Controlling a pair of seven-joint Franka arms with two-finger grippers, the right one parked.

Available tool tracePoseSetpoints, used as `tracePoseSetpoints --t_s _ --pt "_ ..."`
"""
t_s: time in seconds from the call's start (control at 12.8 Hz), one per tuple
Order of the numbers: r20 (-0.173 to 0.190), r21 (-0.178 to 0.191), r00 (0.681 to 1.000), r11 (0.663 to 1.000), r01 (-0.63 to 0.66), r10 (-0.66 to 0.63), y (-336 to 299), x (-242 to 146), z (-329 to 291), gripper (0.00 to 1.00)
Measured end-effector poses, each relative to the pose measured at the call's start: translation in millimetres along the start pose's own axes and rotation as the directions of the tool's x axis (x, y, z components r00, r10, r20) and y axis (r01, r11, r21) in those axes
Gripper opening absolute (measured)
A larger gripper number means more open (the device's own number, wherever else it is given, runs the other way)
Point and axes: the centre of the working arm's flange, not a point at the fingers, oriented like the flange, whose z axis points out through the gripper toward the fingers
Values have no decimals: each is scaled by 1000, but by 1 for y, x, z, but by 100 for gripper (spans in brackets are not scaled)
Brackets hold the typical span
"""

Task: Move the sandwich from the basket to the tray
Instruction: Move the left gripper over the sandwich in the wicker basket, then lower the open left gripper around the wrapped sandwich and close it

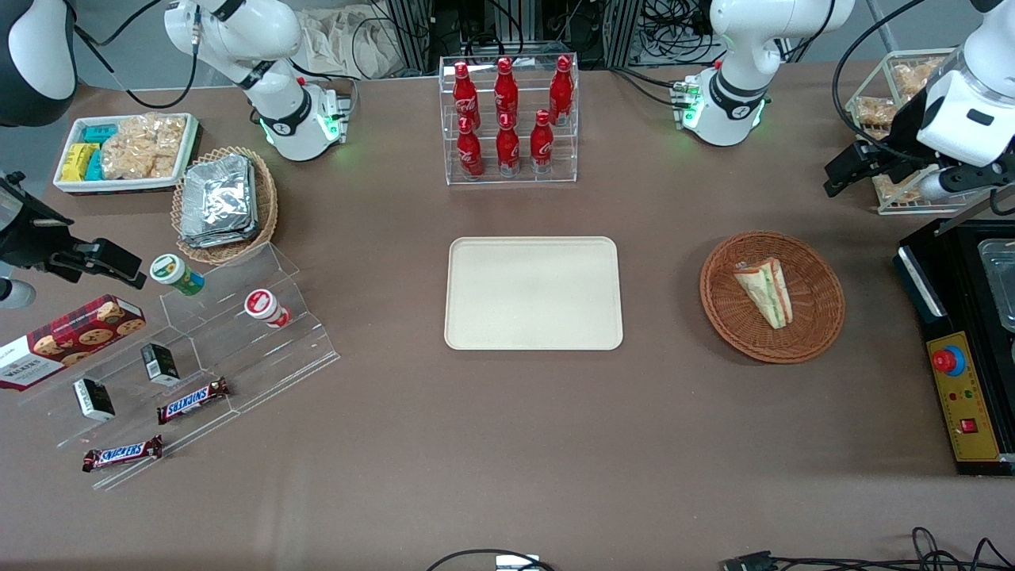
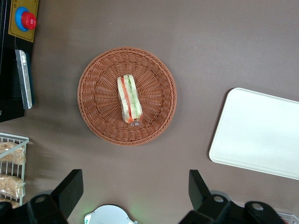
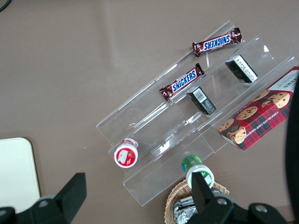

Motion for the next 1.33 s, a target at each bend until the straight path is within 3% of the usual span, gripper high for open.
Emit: tracePoseSetpoints --t_s 0.39,0.71,0.78,0.94,1.33 --pt "34 10 999 1000 6 -6 -1 -3 4 100" --pt "112 35 994 999 18 -22 -5 -4 51 100" --pt "112 40 993 999 25 -29 -8 -1 73 100" --pt "72 45 996 998 51 -54 -24 9 121 100" --pt "-45 14 995 996 91 -90 -50 24 235 100"
